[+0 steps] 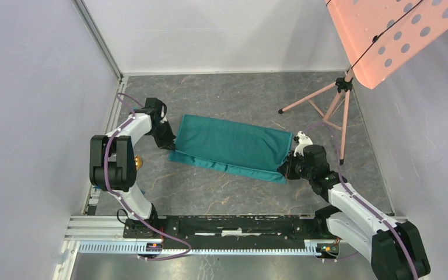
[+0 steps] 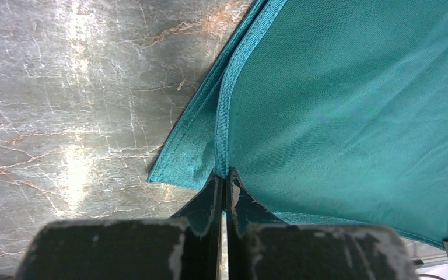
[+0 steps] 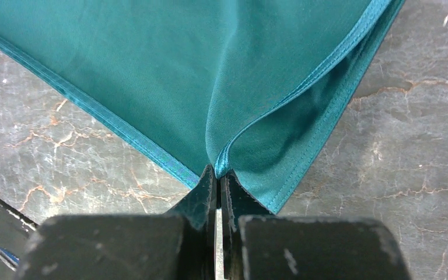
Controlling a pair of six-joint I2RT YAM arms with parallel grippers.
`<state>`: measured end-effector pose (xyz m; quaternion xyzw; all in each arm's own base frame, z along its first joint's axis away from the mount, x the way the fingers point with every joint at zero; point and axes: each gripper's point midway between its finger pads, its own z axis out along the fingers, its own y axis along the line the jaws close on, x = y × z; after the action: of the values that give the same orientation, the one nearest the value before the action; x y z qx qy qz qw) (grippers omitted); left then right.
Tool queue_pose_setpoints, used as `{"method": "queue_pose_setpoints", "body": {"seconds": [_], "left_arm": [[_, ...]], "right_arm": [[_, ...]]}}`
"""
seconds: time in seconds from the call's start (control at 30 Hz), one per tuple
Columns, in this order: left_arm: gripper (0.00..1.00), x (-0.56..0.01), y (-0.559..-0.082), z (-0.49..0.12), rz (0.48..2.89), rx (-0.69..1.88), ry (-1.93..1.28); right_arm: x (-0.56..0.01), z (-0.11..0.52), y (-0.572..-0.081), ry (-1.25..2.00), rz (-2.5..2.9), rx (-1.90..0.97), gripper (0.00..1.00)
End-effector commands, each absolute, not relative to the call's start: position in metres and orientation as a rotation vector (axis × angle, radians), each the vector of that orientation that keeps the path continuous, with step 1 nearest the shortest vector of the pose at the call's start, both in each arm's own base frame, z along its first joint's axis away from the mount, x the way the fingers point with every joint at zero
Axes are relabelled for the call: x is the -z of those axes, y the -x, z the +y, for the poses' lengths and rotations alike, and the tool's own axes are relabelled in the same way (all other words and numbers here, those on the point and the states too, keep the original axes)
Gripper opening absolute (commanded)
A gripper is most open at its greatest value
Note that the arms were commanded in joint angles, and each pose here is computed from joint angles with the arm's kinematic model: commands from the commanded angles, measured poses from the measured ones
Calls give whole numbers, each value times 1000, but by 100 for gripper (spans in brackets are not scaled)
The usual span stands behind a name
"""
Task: Fold the napkin into a case and place the utensils inside
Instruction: Fold and flatten the napkin at the center of the board.
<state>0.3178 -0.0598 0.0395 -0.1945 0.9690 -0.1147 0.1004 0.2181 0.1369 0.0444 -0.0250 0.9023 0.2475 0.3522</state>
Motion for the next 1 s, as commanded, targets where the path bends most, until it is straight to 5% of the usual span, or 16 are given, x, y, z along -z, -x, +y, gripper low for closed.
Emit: {"method": "queue_pose_setpoints", "body": {"seconds": [0.0,0.97], "left_arm": [[4,-53,-320,-52,2834,297,476],[6,-52,-301,-56,2856,329,476]], "right_arm": [[-74,145,-229,88,2258,-676,0],[-70,145,-218,93,2302,-682,0]]}}
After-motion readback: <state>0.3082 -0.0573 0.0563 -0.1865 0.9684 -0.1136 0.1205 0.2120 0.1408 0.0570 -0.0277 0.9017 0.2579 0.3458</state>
